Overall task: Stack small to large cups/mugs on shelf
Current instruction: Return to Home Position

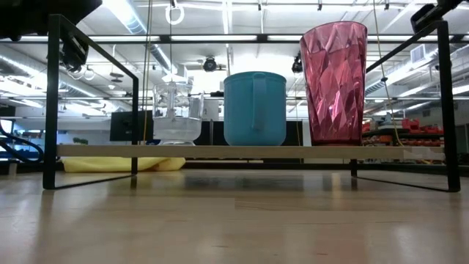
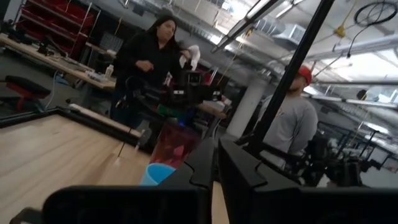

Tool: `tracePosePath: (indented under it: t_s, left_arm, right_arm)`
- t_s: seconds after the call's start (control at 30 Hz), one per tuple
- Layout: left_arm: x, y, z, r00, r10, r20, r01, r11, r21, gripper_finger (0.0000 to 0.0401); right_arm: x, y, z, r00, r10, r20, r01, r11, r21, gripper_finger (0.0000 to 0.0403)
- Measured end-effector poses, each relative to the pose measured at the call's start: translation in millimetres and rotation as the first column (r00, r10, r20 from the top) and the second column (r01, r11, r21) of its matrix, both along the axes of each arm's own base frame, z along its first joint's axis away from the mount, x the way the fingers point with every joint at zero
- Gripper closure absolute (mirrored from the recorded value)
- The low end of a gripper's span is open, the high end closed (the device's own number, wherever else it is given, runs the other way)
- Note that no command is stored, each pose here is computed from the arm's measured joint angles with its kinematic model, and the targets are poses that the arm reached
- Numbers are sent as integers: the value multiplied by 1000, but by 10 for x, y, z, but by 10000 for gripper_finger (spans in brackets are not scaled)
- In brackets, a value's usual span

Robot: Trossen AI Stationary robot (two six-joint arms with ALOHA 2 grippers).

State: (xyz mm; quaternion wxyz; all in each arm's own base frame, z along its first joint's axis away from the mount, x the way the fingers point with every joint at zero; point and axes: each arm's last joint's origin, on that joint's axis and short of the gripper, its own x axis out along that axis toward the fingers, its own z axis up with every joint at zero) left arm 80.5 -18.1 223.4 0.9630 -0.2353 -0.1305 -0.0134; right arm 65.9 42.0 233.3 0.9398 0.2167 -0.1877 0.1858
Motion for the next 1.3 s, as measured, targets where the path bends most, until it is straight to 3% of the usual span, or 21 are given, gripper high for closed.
tracePosePath:
  t_s: [0.33,0.57,0.87,1.3]
  left_arm:
    - [7,-3,-25,1000,3,-26,-2,1000,27,369]
    - [14,-8,-61,998,23,-64,-15,992,124,367]
    - [35,-15,-260,965,43,-257,17,974,227,376]
    - [33,-14,-319,949,50,-311,30,968,248,367]
  right_arm:
    - [22,19,-61,997,32,-76,-31,999,23,288]
    - [42,35,-126,995,-18,-102,6,993,-119,288]
    - [74,39,-254,973,-90,-213,48,980,-196,288]
    - [83,47,-324,959,-100,-266,34,970,-243,288]
